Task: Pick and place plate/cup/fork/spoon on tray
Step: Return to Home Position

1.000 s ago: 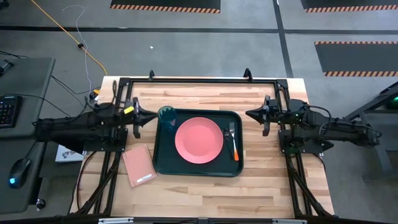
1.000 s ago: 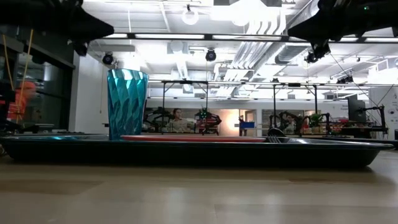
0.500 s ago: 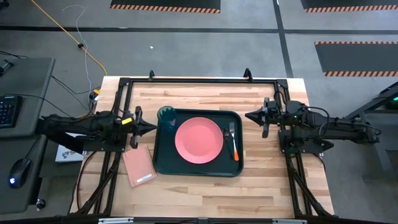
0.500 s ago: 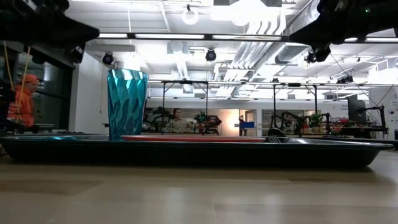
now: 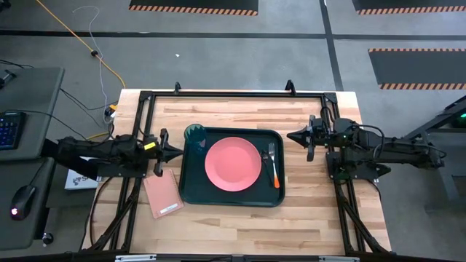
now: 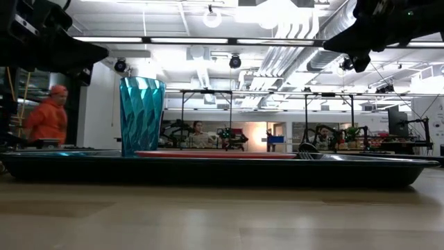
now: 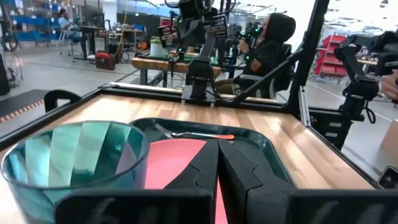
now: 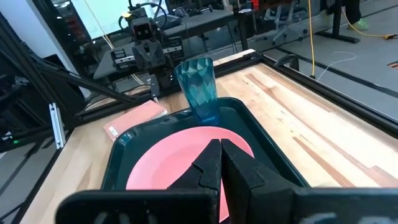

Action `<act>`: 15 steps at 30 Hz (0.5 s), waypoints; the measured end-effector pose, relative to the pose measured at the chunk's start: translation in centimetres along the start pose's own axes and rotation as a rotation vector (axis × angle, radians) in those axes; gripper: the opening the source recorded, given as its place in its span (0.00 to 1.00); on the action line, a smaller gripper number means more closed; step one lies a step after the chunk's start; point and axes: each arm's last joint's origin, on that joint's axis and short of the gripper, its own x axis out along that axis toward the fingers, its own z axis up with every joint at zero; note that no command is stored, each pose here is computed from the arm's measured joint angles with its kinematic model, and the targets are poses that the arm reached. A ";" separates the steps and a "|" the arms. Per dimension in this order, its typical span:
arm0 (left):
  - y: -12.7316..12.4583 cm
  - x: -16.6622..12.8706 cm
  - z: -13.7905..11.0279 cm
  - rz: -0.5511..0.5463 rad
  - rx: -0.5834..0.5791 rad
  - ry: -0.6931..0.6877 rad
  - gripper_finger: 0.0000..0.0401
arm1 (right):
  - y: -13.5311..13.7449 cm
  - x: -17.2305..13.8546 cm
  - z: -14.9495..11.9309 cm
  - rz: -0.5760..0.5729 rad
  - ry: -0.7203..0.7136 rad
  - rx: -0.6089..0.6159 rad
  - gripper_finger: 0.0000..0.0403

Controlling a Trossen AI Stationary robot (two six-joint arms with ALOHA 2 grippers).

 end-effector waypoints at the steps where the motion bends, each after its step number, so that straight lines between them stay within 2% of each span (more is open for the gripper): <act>1: 0.0 0.0 0.0 -0.004 0.005 -0.002 0.00 | 0.0 0.0 0.0 0.000 0.001 0.000 0.00; 8: 0.0 0.1 -0.1 -0.012 0.009 0.009 0.00 | 0.0 0.0 -0.1 -0.004 0.010 0.001 0.00; 15: 0.0 0.1 -0.1 -0.014 0.008 0.017 0.00 | -0.4 -1.6 -0.7 -0.093 0.033 0.036 0.00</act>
